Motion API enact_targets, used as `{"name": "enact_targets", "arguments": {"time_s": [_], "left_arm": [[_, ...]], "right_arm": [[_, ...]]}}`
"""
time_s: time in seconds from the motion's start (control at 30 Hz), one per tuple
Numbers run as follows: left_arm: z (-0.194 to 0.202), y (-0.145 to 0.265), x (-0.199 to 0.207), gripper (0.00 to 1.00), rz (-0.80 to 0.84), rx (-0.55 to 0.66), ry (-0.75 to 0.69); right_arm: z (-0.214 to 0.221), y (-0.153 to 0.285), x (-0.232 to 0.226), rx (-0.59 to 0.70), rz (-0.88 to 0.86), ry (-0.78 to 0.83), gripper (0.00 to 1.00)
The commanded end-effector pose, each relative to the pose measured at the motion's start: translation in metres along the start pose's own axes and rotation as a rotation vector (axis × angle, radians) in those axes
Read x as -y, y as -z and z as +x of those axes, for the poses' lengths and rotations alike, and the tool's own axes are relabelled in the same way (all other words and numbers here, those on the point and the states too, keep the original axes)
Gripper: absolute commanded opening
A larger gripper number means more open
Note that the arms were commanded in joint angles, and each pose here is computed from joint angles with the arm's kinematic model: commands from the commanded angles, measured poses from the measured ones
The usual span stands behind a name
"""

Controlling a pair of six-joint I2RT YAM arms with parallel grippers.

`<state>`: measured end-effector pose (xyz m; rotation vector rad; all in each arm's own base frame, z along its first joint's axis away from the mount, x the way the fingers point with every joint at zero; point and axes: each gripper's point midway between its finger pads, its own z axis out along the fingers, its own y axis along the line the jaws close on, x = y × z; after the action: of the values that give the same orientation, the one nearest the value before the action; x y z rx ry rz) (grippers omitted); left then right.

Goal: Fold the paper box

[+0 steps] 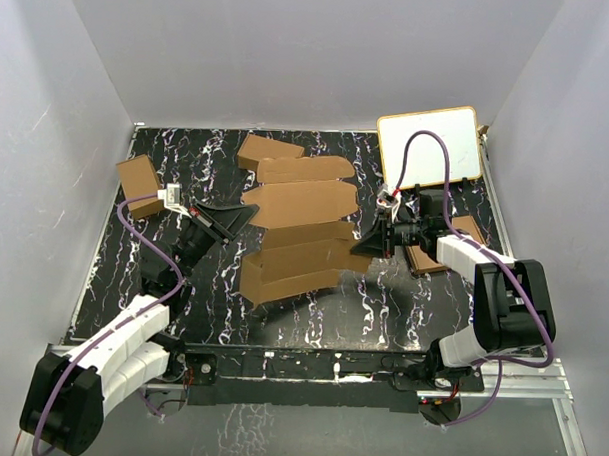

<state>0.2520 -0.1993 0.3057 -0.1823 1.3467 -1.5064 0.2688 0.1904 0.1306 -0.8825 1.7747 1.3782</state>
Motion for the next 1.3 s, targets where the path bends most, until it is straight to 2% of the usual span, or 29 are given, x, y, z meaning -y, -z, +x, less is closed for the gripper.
{"name": "enact_targets", "arguments": {"time_s": [0.0, 0.23, 0.27, 0.37, 0.43, 0.5, 0.63, 0.7, 0.8, 0.93, 1.0, 1.13, 1.27], "left_arm": [[-0.009, -0.001, 0.015, 0.0, 0.042, 0.036, -0.042], [-0.005, -0.001, 0.004, 0.0, -0.007, 0.01, -0.067], [-0.004, -0.002, 0.002, 0.02, -0.018, -0.002, -0.074], [0.0, -0.001, -0.001, 0.19, -0.054, -0.046, -0.113], [0.001, -0.002, 0.0, 0.36, -0.089, -0.089, -0.164], [-0.002, -0.001, 0.003, 0.56, -0.125, -0.134, -0.248], [-0.016, 0.007, 0.012, 0.88, -0.21, -0.198, -0.465], [-0.032, 0.013, 0.013, 0.97, -0.296, -0.211, -0.563], [-0.049, 0.02, 0.017, 0.97, -0.396, -0.263, -0.673], [-0.059, 0.002, 0.037, 0.97, -0.385, -0.367, -0.722], [-0.056, -0.011, 0.046, 0.97, -0.342, -0.439, -0.719], [-0.034, -0.034, 0.067, 0.97, -0.136, -0.615, -0.705], [-0.028, -0.046, 0.06, 0.97, -0.067, -0.676, -0.752]], "right_arm": [[-0.029, 0.002, -0.011, 0.022, -0.047, 0.195, 0.08], [-0.036, 0.009, -0.008, -0.018, 0.003, 0.245, 0.08], [-0.037, 0.01, -0.007, -0.023, 0.013, 0.259, 0.08], [-0.042, 0.016, -0.007, -0.035, 0.048, 0.304, 0.08], [-0.045, 0.021, -0.008, -0.044, 0.068, 0.346, 0.08], [-0.048, 0.026, -0.008, -0.055, 0.094, 0.377, 0.08], [-0.053, 0.035, -0.006, -0.07, 0.147, 0.429, 0.08], [-0.056, 0.039, -0.007, -0.07, 0.161, 0.446, 0.08], [-0.057, 0.042, -0.009, -0.077, 0.174, 0.473, 0.08], [-0.057, 0.044, -0.011, -0.085, 0.18, 0.505, 0.08], [-0.057, 0.044, -0.011, -0.089, 0.18, 0.511, 0.08], [-0.056, 0.044, -0.012, -0.091, 0.176, 0.513, 0.08], [-0.055, 0.044, -0.012, -0.09, 0.171, 0.508, 0.08]]}}
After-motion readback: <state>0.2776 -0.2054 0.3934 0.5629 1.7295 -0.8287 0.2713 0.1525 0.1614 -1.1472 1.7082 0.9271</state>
